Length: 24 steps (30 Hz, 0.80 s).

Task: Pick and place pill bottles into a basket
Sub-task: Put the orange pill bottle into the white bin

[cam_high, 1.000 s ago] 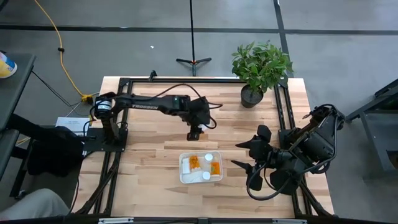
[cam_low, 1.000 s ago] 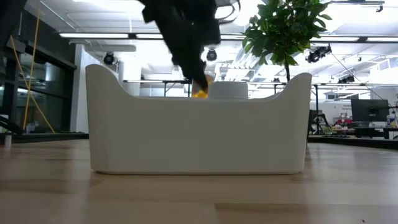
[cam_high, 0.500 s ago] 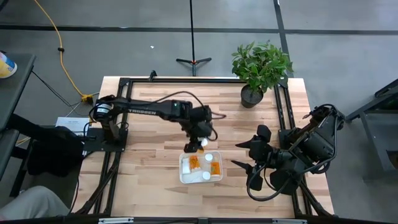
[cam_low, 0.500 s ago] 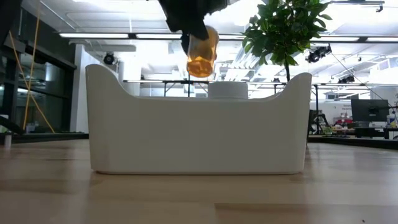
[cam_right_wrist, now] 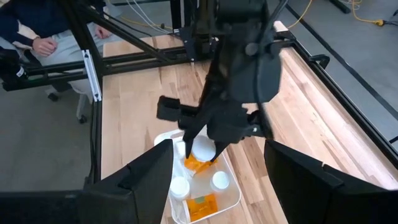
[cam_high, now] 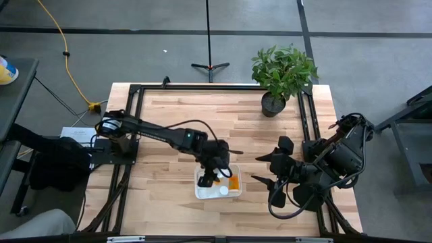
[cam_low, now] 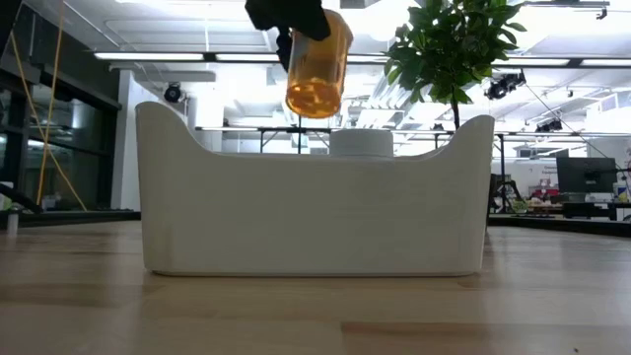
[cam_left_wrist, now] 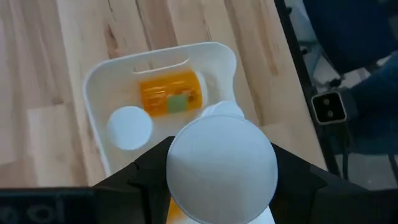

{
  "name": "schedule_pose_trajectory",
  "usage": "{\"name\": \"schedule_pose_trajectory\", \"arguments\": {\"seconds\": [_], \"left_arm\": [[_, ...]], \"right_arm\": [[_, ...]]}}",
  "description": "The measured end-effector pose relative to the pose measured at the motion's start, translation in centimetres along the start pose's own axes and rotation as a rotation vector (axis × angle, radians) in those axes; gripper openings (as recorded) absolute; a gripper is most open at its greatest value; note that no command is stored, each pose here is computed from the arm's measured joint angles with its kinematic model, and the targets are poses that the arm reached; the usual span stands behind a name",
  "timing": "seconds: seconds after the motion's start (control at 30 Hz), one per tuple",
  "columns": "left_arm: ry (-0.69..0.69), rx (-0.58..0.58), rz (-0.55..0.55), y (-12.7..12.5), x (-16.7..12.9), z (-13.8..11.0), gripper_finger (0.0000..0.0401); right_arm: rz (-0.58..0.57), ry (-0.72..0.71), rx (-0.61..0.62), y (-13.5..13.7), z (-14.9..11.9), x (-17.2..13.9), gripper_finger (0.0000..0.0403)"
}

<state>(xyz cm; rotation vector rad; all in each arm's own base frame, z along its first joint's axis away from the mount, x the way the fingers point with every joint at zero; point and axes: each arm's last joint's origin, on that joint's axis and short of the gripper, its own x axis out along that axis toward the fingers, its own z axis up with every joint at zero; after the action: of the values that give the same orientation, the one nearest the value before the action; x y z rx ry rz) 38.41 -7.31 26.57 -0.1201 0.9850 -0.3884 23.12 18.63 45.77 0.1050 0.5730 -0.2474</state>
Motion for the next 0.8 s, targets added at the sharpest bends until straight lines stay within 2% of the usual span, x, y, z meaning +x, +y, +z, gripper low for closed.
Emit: {"name": "schedule_pose_trajectory", "arguments": {"seconds": [0.2, 0.37, 0.5, 0.67, 0.8], "left_arm": [[-0.041, -0.022, 0.055, -0.1, 2.3, -1.5, 0.0254], [-0.073, -0.076, 0.083, 0.6, 3.4, -2.5, 0.0236], [-0.063, -0.093, 0.084, 0.7, 3.9, -3.1, 0.0239], [-0.042, -0.121, 0.080, 0.8, 4.2, -3.7, 0.0280], [-0.049, -0.120, 0.080, 0.9, 4.2, -3.7, 0.0298]], "right_arm": [[0.010, 0.007, -0.011, 0.0, 0.0, 0.0, 0.0243], [0.022, 0.015, -0.016, 0.1, 0.0, 0.0, 0.0243], [0.034, 0.025, -0.015, 0.1, -0.1, 0.0, 0.0243], [0.038, 0.029, -0.015, 0.1, -0.1, 0.0, 0.0243], [0.039, 0.029, -0.022, 0.1, -0.1, 0.0, 0.0243]]}}
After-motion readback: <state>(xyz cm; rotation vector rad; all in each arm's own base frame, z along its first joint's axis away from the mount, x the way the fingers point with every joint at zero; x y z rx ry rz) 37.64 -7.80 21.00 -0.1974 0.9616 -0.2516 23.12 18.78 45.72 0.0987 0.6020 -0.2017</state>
